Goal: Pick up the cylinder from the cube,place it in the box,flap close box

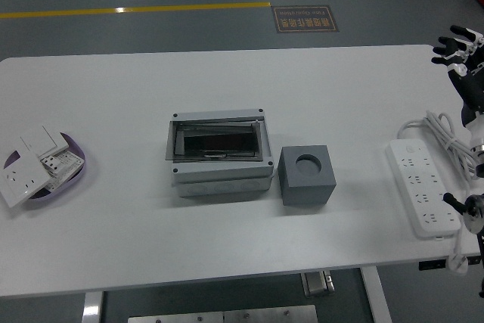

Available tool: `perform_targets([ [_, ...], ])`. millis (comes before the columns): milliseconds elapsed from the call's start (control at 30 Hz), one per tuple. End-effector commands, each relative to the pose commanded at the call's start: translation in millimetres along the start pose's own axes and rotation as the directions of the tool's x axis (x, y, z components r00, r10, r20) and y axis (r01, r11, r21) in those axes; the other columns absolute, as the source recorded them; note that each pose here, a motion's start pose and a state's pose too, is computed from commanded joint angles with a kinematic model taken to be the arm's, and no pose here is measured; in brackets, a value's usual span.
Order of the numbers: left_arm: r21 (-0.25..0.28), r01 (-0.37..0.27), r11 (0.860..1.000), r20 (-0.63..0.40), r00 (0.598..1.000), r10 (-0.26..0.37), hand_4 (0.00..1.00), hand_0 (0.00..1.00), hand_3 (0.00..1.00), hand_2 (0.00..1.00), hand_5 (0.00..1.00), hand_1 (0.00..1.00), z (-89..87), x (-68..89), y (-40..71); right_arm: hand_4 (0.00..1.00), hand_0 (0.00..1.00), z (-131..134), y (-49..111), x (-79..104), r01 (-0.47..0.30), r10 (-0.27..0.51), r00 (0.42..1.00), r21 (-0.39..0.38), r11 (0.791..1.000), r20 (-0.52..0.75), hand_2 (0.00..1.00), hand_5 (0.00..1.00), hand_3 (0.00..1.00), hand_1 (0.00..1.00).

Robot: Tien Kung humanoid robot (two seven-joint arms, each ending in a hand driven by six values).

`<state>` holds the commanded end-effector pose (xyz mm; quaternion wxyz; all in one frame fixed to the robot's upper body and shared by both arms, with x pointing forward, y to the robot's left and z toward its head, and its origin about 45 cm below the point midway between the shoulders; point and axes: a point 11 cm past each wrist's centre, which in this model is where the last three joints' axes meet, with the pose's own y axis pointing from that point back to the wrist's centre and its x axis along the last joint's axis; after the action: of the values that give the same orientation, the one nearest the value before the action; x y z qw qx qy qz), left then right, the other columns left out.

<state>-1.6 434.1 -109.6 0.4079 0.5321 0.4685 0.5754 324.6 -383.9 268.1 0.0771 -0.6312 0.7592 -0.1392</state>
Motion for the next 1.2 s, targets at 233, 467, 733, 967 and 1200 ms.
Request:
perform_targets([
  [233, 0.000, 0.000, 1.000, -0.003, 1.000, 0.000, 0.712, 0.637, 0.633, 0.580, 0.288, 0.663, 0.8, -0.3, 0.0, 0.659, 0.577, -1.5, 0.7, -9.1, 0.023, -0.023, 0.999, 0.014, 1.000, 0.047, 0.633, 0.336, 0.668, 0.609],
  [467, -0.001, -0.001, 1.000, -0.006, 1.000, 0.001, 0.712, 0.637, 0.633, 0.580, 0.286, 0.664, 1.7, 0.0, 0.1, 0.678, 0.577, -1.0, 1.8, -7.3, 0.019, -0.019, 1.000, 0.000, 1.000, 0.002, 0.634, 0.334, 0.668, 0.612],
  [733, -0.001, 0.002, 1.000, -0.006, 1.000, -0.002, 0.712, 0.637, 0.633, 0.579, 0.286, 0.663, 2.0, -1.1, 0.1, 0.702, 0.582, -3.5, 1.4, -8.2, 0.023, -0.023, 0.999, 0.002, 1.000, -0.035, 0.639, 0.338, 0.667, 0.615],
  [967, 0.008, 0.000, 1.000, -0.007, 1.000, 0.000, 0.711, 0.637, 0.632, 0.579, 0.285, 0.663, -1.3, -0.7, -0.1, 0.707, 0.586, -5.9, 2.5, -7.8, 0.022, -0.022, 0.999, 0.007, 1.000, -0.050, 0.640, 0.340, 0.667, 0.616],
  [1200, 0.013, -0.001, 1.000, -0.008, 1.000, 0.001, 0.712, 0.637, 0.632, 0.579, 0.285, 0.663, -3.1, -0.3, -0.2, 0.714, 0.585, -7.9, 3.1, -10.3, 0.030, -0.029, 0.997, 0.012, 0.999, -0.066, 0.639, 0.349, 0.666, 0.618],
])
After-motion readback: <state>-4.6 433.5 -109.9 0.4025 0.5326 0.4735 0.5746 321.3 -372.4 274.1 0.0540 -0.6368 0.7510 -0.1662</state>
